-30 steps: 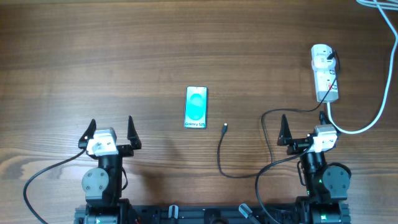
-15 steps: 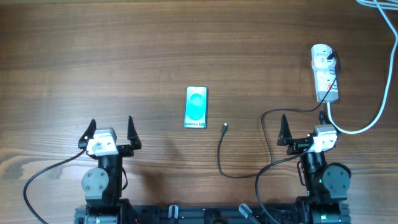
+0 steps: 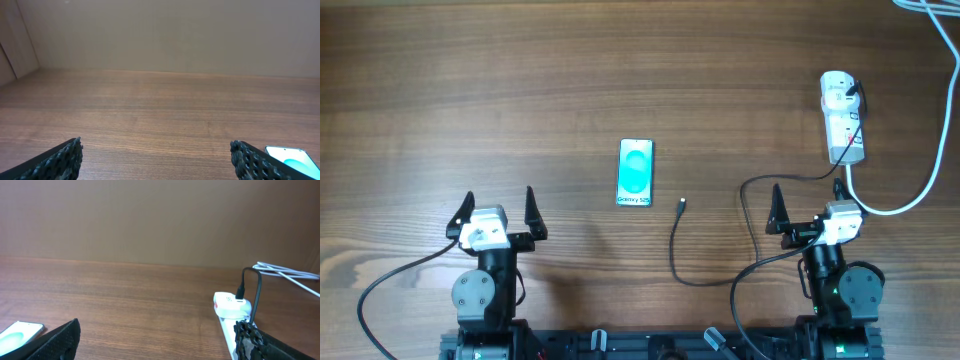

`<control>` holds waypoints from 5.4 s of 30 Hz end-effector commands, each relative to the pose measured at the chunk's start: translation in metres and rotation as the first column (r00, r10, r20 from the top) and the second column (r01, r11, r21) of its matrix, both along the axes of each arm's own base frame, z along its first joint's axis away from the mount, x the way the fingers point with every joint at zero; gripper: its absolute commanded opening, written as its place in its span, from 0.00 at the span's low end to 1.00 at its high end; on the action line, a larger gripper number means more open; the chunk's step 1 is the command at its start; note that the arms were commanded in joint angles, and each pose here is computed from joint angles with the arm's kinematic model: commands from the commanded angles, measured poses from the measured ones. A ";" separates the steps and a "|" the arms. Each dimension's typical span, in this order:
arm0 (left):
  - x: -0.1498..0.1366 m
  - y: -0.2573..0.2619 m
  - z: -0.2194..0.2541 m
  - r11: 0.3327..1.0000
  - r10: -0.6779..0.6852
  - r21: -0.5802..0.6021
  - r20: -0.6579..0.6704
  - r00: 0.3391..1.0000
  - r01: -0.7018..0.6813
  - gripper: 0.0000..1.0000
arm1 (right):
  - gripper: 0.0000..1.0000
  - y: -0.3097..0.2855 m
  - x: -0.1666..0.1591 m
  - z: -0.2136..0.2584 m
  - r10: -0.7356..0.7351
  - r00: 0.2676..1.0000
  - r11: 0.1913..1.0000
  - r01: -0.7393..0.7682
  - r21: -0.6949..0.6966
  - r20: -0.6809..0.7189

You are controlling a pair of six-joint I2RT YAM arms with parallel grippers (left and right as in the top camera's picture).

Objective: Plug charger to phone and switch on socket

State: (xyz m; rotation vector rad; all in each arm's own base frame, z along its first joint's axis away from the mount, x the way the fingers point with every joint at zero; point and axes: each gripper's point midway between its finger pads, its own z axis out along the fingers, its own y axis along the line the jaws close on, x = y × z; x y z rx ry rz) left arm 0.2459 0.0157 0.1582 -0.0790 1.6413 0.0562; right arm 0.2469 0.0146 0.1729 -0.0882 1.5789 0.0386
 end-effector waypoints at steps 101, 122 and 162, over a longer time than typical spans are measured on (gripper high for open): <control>0.089 -0.213 -0.032 0.979 -0.100 -0.134 -0.973 0.209 -0.155 1.00 | 1.00 -0.002 0.000 0.002 -0.012 1.000 1.000 0.012 -0.011 0.013; 0.098 -0.225 -0.091 0.992 -0.119 -0.123 -0.980 0.158 -0.013 1.00 | 1.00 -0.002 0.000 0.002 -0.012 1.000 1.000 0.012 -0.010 0.013; 0.111 -0.230 -0.143 0.995 -0.080 -0.072 -0.988 0.133 0.063 1.00 | 1.00 -0.002 0.000 0.002 -0.012 1.000 1.000 0.012 -0.010 0.013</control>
